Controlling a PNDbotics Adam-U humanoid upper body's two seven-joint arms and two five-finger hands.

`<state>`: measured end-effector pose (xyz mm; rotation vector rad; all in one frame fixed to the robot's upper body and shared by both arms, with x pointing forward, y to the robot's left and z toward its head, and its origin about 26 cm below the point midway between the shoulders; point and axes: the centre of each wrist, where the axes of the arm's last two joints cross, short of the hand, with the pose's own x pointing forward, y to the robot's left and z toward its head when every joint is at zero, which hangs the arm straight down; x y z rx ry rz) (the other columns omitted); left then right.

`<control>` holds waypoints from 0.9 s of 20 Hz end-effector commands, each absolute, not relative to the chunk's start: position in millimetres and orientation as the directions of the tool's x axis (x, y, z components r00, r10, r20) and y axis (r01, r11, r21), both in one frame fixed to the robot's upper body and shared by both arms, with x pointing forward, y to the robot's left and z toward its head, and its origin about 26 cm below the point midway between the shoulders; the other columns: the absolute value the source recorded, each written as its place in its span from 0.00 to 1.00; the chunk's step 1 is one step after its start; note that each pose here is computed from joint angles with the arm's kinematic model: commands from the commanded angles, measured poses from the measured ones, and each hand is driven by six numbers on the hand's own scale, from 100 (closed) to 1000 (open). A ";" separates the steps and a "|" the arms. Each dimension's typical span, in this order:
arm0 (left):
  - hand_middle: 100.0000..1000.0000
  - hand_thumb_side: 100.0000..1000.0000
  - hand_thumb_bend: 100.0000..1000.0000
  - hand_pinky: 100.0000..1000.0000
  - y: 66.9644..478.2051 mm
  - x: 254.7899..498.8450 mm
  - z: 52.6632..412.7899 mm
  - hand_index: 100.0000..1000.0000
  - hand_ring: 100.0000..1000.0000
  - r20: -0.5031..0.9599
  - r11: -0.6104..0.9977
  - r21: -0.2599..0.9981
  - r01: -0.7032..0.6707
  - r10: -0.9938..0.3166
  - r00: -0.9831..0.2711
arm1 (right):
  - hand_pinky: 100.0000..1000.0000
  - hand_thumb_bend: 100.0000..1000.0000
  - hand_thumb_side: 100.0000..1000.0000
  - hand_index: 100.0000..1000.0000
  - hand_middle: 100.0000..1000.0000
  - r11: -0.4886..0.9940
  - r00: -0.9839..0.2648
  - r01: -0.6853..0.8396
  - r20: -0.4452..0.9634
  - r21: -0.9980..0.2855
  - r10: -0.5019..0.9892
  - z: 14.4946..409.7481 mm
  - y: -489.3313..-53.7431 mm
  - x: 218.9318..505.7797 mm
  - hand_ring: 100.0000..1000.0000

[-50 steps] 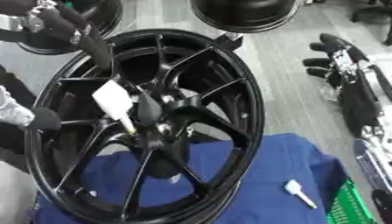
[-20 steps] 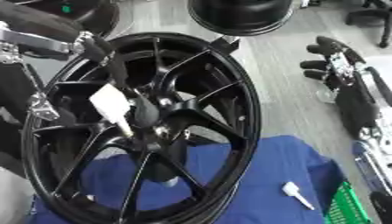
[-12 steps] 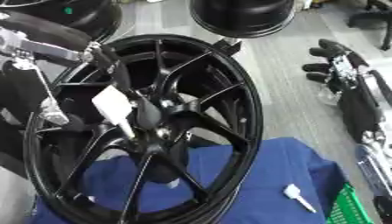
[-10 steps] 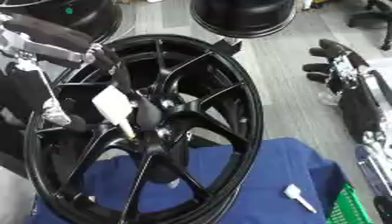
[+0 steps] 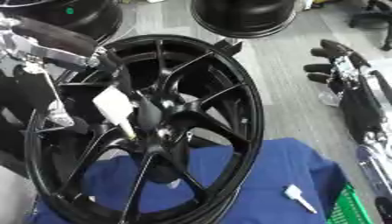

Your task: Pull the pin out of the wheel hub.

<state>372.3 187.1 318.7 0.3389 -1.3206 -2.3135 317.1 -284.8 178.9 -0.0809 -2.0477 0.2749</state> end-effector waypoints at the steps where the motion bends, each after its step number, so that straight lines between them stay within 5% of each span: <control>1: 0.73 0.10 0.43 0.78 187.5 372.0 327.1 0.82 0.82 -0.018 -0.445 0.863 0.237 -0.496 -0.868 | 0.78 0.00 0.78 0.88 0.80 0.968 -0.498 -0.058 0.847 -0.244 0.184 187.5 -286.0 316.5 0.74; 10: 0.67 0.08 0.36 0.77 186.3 374.9 323.1 0.76 0.79 -0.022 -0.456 0.857 0.239 -0.496 -0.868 | 0.78 0.00 0.78 0.88 0.80 0.968 -0.500 -0.057 0.846 -0.246 0.185 187.8 -286.0 316.5 0.74; 18: 0.53 0.00 0.17 0.71 184.5 374.0 324.9 0.46 0.70 -0.028 -0.452 0.861 0.235 -0.502 -0.864 | 0.78 0.00 0.78 0.88 0.80 0.968 -0.498 -0.056 0.847 -0.246 0.187 187.4 -286.4 316.7 0.74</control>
